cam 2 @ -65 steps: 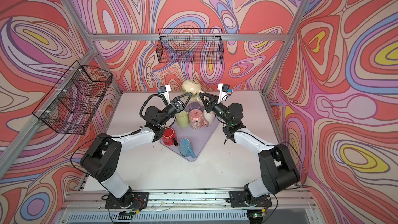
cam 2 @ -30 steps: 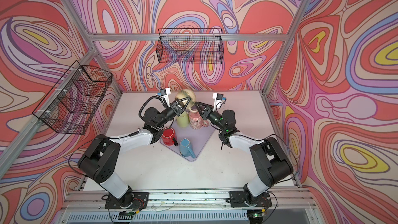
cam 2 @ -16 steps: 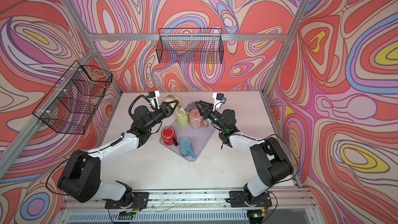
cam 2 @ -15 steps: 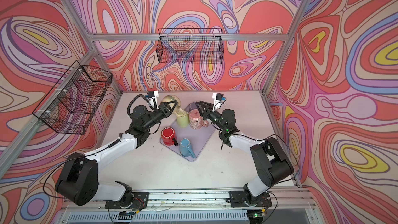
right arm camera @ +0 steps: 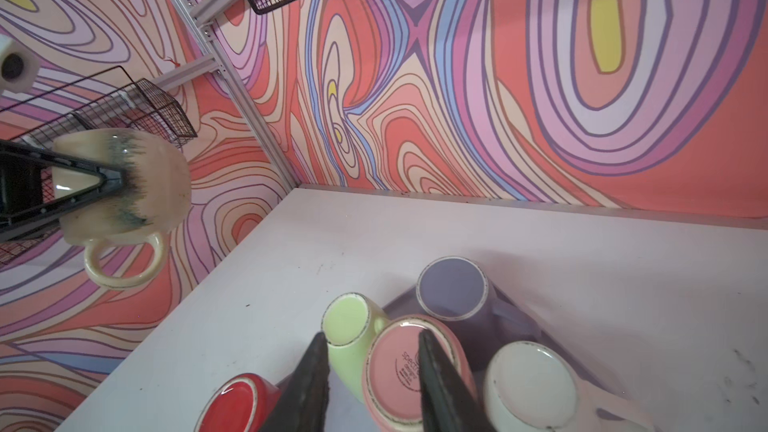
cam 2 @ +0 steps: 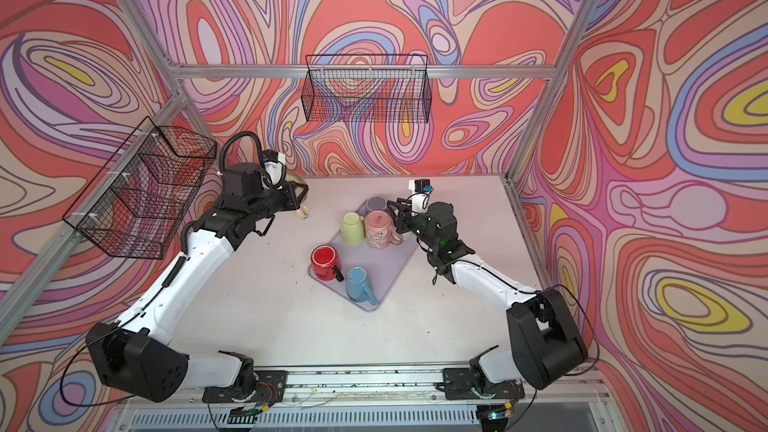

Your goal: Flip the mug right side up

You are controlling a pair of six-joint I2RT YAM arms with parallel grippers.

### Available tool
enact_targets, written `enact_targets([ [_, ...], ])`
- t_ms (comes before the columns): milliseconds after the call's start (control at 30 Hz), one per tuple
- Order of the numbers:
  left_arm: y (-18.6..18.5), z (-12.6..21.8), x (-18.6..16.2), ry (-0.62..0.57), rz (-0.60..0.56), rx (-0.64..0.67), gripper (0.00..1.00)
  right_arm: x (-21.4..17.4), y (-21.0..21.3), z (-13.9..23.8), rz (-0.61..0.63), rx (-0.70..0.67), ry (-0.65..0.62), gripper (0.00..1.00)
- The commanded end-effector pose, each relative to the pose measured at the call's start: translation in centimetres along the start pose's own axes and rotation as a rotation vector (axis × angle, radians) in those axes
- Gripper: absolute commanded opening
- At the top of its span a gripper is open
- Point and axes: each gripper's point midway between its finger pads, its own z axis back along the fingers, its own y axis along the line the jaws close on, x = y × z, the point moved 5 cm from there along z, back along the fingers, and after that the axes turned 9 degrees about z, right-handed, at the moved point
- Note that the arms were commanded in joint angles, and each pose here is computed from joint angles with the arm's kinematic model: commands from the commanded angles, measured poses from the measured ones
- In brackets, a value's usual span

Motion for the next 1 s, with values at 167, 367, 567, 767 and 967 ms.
enact_targets([
  [167,6.8,-2.9,-0.8,0.312,-0.13,0.27,0.0,-1.8,-0.8,0.6,-0.001,-0.06,0.056,0.33],
  [367,10.8,-5.9,0.5,0.397,-0.081,0.286,0.0,-3.6,-0.8,0.9,-0.054,-0.046,0.094,0.33],
  [567,14.8,-9.3,1.3,0.478,-0.034,0.304,0.0,-5.0,-0.3,0.9,-0.146,0.002,0.115,0.33],
  [767,18.0,-12.8,2.2,0.522,-0.022,0.311,0.0,-5.8,0.2,1.1,-0.184,0.019,0.129,0.32],
  [967,19.9,-15.2,1.7,0.559,-0.043,0.344,0.0,-5.9,0.3,1.1,-0.184,0.012,0.139,0.32],
])
